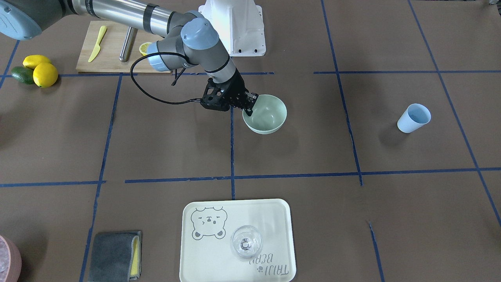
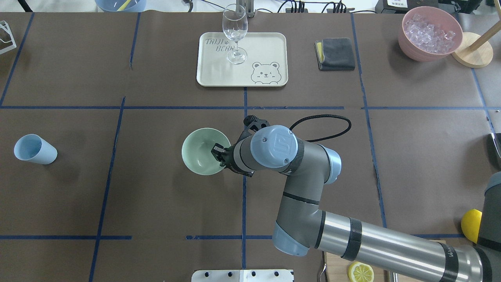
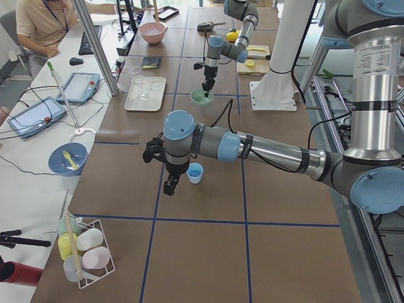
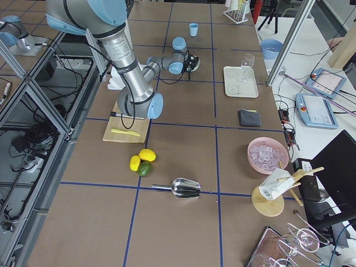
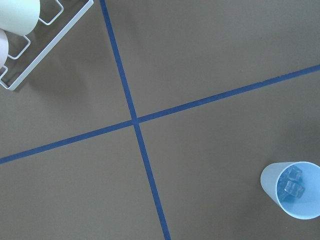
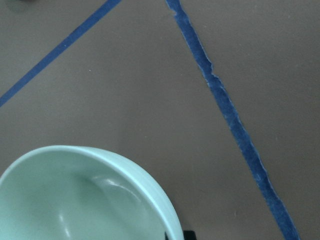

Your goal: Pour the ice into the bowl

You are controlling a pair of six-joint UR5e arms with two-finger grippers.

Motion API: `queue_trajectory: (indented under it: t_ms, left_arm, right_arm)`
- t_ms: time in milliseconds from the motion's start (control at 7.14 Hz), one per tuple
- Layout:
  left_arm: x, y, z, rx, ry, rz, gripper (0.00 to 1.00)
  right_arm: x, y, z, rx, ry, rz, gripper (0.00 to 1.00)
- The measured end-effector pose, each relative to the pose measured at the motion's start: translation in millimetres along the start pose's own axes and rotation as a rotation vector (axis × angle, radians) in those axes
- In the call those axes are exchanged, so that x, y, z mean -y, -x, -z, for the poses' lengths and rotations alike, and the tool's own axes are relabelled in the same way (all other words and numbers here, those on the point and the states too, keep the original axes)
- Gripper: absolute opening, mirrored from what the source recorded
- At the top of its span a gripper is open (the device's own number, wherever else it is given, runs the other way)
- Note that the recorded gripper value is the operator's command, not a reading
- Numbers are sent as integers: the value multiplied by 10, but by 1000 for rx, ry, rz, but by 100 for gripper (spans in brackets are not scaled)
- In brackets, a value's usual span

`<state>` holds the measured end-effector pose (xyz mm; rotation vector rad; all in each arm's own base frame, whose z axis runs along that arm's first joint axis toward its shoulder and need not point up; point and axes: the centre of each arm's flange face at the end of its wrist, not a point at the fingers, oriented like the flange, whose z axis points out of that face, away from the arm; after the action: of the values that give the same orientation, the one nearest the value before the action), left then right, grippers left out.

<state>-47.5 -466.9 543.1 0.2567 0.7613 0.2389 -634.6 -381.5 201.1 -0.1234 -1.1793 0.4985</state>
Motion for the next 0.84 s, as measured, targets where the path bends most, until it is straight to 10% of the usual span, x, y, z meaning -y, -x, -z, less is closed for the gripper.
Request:
queue_trajectory:
  t_ms: [140, 420, 560, 840]
  left_arm:
    - [5, -9, 0, -3, 0, 0, 100]
    - [28, -24, -15, -11, -1, -1, 100]
    - [40, -25, -29, -19, -10, -13, 100]
    - [56, 31, -142, -58, -65, -67, 100]
  right_arm:
    - [-21, -16, -35, -6, 1, -4, 50]
    - [-57, -44, -76, -15, 4, -5, 71]
    - [-66, -46, -78, -15, 6, -4, 100]
    - [-1, 70, 135, 25, 9, -2, 100]
